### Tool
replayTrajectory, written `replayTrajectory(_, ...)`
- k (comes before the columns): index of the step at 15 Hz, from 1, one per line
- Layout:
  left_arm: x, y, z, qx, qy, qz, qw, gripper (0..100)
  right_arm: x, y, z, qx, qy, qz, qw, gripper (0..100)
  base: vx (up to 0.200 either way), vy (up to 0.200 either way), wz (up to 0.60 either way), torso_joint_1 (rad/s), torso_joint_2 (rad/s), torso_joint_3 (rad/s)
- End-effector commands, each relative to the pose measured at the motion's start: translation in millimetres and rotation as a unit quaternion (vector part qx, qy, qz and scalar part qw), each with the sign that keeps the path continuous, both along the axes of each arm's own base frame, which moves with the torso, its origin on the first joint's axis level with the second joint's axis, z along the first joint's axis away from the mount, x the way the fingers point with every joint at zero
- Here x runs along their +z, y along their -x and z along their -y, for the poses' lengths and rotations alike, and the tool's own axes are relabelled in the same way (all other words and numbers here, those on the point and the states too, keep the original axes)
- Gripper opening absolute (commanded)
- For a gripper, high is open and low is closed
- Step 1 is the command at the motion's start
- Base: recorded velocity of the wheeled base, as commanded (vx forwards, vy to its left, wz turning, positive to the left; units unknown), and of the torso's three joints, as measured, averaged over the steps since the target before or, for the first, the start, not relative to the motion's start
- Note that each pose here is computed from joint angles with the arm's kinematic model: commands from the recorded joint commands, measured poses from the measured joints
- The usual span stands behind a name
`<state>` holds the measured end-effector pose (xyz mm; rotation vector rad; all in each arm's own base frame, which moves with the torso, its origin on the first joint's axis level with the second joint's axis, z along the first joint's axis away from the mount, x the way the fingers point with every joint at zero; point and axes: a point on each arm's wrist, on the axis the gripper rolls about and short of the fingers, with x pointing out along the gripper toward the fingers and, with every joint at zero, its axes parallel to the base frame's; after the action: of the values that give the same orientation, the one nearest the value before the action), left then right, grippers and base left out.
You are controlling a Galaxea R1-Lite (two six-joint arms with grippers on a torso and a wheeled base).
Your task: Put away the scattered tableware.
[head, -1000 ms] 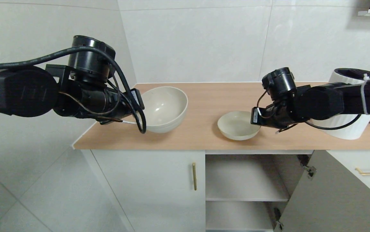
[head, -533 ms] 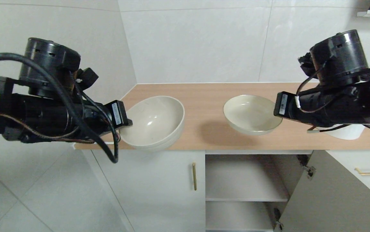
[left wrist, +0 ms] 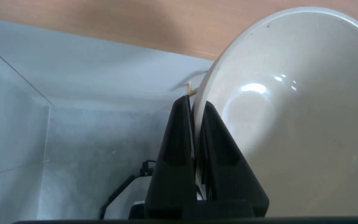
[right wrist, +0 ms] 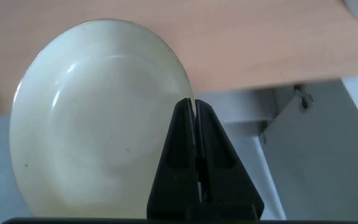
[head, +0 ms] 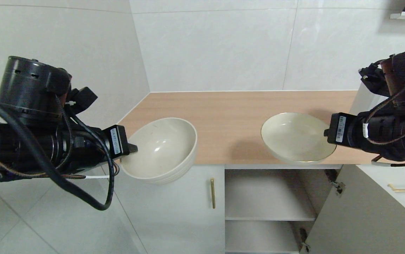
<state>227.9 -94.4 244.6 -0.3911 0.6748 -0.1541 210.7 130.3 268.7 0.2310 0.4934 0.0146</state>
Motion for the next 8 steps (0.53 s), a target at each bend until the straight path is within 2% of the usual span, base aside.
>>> replayTrajectory(1, -0.3, 1, 1.3, -0.003, -0.001, -0.001, 1.0, 0, -6, 12, -7, 0.025, 0.008, -0.009, 1.0, 0, 0.0, 0.0, 0.0, -0.041, 0.09, 0.085)
replayTrajectory(3, -1.2, 2, 2.8, -0.008, -0.002, -0.002, 1.0, 0, -17, 20, -16, 0.046, 0.019, -0.024, 0.998, 0, 0.0, 0.0, 0.0, -0.122, 0.32, 0.207)
replayTrajectory(6, -9.6, 5, 5.6, -0.028, -0.026, -0.01, 0.9992, 0, -34, 27, -22, 0.064, 0.036, -0.047, 0.996, 0, 0.0, 0.0, 0.0, -0.154, 0.45, 0.295)
replayTrajectory(8, -13.4, 3, 8.3, -0.032, -0.029, -0.017, 0.9989, 0, -43, 26, -23, 0.065, 0.047, -0.061, 0.995, 0, 0.0, 0.0, 0.0, -0.151, 0.48, 0.312)
